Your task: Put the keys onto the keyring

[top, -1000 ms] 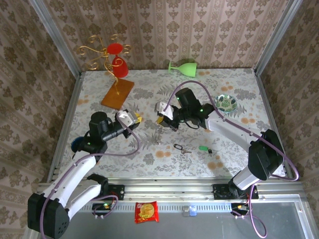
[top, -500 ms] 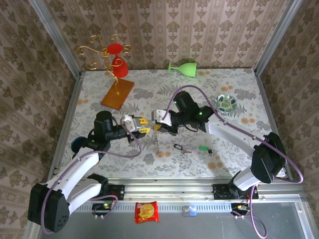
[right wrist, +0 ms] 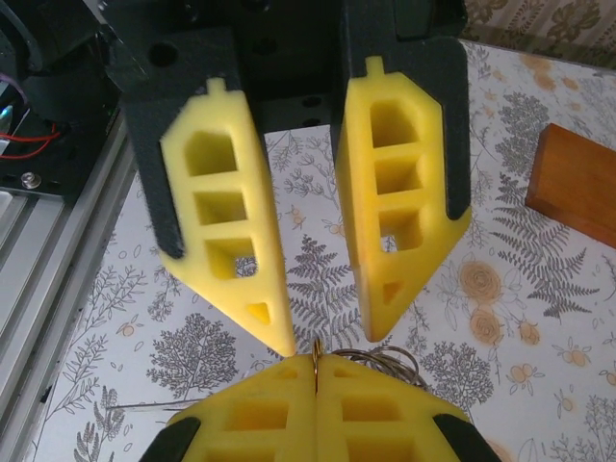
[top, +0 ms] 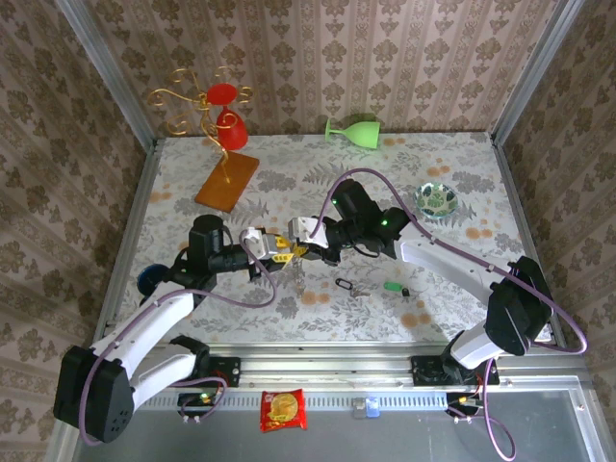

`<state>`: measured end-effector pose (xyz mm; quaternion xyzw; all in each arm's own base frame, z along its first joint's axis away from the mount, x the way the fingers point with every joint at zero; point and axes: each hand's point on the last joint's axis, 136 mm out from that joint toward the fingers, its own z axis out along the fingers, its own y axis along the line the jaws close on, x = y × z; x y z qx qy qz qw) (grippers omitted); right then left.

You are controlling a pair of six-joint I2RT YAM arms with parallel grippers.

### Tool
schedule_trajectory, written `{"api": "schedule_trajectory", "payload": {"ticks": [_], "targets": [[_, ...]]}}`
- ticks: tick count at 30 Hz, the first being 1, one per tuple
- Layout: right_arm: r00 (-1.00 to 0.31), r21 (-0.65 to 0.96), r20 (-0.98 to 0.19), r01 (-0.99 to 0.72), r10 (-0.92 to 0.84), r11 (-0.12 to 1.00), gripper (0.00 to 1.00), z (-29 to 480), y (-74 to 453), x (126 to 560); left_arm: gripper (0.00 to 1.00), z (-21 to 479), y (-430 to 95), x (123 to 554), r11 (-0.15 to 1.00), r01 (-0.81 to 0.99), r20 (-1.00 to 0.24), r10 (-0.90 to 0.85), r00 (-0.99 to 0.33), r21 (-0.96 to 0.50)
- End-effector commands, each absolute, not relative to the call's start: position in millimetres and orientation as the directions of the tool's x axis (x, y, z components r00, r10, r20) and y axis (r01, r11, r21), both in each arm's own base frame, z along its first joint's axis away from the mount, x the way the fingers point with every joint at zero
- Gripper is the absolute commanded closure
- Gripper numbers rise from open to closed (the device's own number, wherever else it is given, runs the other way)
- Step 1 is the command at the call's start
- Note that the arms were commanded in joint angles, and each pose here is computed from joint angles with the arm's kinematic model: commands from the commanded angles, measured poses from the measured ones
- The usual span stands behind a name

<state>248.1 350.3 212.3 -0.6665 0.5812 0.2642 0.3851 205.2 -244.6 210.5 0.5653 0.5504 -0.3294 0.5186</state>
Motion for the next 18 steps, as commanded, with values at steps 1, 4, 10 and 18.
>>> {"api": "schedule_trajectory", "payload": {"ticks": [1, 4, 10, 18], "targets": [[0.253, -0.267, -0.82, -0.962, -0.514, -0.047, 1.0, 239.1, 356.2, 243.4, 0.75, 201.4, -244.8, 204.1, 0.131, 0.964, -0.936, 0.302, 0.182, 0.23], [0.251, -0.26, -0.826, -0.964, -0.505, -0.053, 1.0, 239.8, 357.9, 241.2, 0.77, 198.7, -245.3, 204.5, 0.129, 0.966, -0.935, 0.307, 0.176, 0.224], [0.246, -0.247, -0.836, -0.967, -0.491, -0.064, 1.0, 240.2, 361.4, 238.0, 0.81, 199.2, -252.0, 198.1, 0.1, 0.97, -0.938, 0.294, 0.184, 0.222], [0.24, -0.236, -0.844, -0.969, -0.48, -0.069, 1.0, 237.1, 365.5, 235.2, 0.99, 209.1, -256.4, 195.4, 0.082, 0.969, -0.947, 0.247, 0.206, 0.232]]}}
